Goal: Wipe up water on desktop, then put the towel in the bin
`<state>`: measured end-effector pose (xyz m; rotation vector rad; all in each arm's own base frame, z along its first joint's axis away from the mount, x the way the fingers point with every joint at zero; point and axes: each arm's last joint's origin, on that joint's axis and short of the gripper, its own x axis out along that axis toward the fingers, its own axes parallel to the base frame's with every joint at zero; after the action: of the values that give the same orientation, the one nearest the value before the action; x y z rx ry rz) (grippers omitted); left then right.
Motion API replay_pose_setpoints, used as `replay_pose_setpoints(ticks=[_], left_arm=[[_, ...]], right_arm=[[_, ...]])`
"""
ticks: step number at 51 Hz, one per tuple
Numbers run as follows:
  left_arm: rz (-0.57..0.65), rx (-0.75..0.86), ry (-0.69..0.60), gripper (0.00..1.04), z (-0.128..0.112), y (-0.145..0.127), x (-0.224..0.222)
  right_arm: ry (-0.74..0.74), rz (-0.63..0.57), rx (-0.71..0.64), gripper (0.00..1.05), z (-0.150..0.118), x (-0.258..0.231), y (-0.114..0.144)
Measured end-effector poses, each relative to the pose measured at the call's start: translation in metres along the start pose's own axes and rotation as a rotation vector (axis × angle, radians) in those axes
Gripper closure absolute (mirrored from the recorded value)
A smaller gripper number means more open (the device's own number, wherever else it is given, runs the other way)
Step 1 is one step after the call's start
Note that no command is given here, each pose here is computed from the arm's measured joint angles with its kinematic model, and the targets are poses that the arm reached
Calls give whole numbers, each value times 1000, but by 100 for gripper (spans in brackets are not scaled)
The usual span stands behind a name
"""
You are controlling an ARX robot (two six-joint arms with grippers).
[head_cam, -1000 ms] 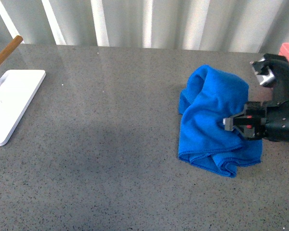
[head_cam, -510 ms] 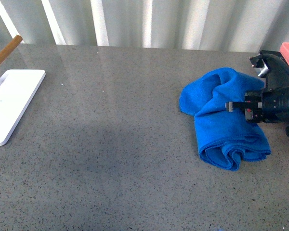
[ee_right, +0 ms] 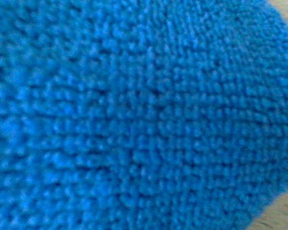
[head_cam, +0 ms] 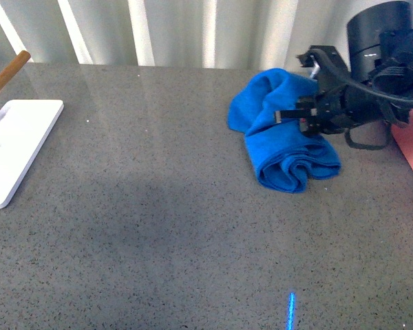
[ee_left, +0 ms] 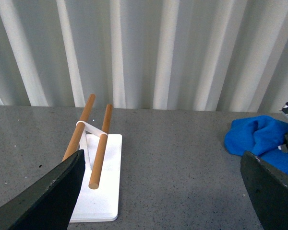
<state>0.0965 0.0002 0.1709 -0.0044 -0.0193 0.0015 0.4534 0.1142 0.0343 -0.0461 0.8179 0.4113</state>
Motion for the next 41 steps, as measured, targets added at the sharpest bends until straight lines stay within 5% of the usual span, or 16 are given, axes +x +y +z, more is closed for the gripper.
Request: replay_pose_setpoints(ticks=[11, 41], left_arm=[[0, 0, 0, 7, 0, 0, 0], [0, 0, 0, 7, 0, 0, 0]], right_arm=[[61, 79, -143, 102, -11, 5, 40], [112, 206, -254, 102, -92, -68, 53]])
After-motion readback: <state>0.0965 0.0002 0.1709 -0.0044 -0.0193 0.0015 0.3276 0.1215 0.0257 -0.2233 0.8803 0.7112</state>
